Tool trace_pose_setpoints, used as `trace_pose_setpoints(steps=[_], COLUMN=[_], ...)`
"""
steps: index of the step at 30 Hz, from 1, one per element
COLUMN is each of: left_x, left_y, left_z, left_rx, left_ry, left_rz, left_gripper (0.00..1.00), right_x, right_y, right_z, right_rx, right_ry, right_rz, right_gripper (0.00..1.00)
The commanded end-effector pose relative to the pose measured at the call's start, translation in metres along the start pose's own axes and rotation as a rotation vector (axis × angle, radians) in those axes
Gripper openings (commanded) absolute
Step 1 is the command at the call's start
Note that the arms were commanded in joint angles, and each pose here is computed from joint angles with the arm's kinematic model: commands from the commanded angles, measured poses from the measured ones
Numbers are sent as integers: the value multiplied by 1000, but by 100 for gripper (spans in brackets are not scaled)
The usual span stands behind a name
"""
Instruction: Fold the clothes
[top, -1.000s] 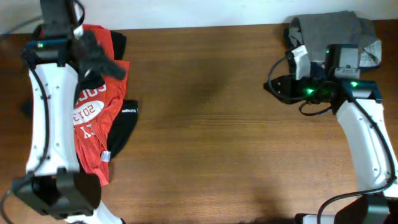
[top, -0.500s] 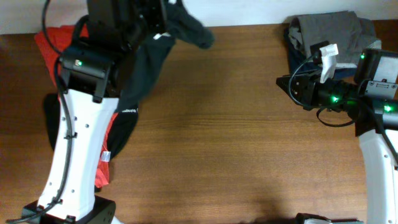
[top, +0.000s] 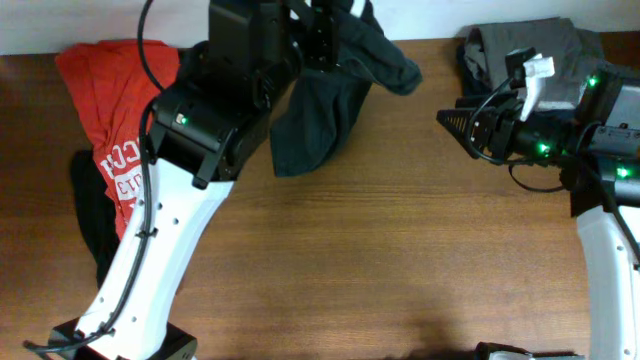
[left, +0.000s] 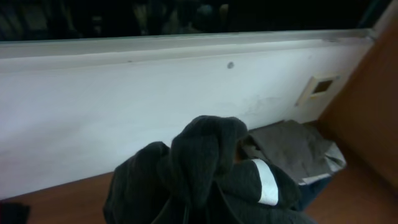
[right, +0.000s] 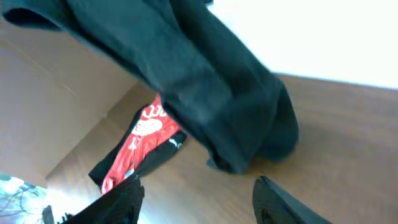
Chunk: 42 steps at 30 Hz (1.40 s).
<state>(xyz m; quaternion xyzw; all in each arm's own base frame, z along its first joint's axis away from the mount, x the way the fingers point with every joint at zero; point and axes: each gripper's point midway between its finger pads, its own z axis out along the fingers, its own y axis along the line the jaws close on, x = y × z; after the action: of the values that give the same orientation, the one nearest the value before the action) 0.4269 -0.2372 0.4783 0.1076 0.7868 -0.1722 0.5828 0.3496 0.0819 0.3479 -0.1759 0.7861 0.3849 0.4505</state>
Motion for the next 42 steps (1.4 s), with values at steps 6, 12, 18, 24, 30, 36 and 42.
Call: trace_pose_setpoints(steps=[6,12,18,24,30,36,42], left_x=[-11,-7,1,14,29,31,35], left_y=[-17,-21,-14,19,57,84,83], left_z=[-13,-13,-12,-13,-14,-18,-17], left_rx=[45,69,32,-108,-270,-365,-354], left_ry=[-32,-16,17,68,125,140,163], left_rz=[-26,-23,-17,-10,8,39,77], left_gripper=[1,1,1,1,11,18,18], right_x=[-20,-15,-15,-37,-57,-45,-10], right_y=[13,20,16,16,30,23,6], right_z=[38,79,91,59,9,-27,-43], right_rx=[-143,-232,-247,-195,-95,175,366], right_ry=[-27,-6,-10,-74,-156,-161,-58], right_rz=[-19,-67,-87,-63,-71,-46,-10], right_gripper=[71,74,4,4,4,4,4])
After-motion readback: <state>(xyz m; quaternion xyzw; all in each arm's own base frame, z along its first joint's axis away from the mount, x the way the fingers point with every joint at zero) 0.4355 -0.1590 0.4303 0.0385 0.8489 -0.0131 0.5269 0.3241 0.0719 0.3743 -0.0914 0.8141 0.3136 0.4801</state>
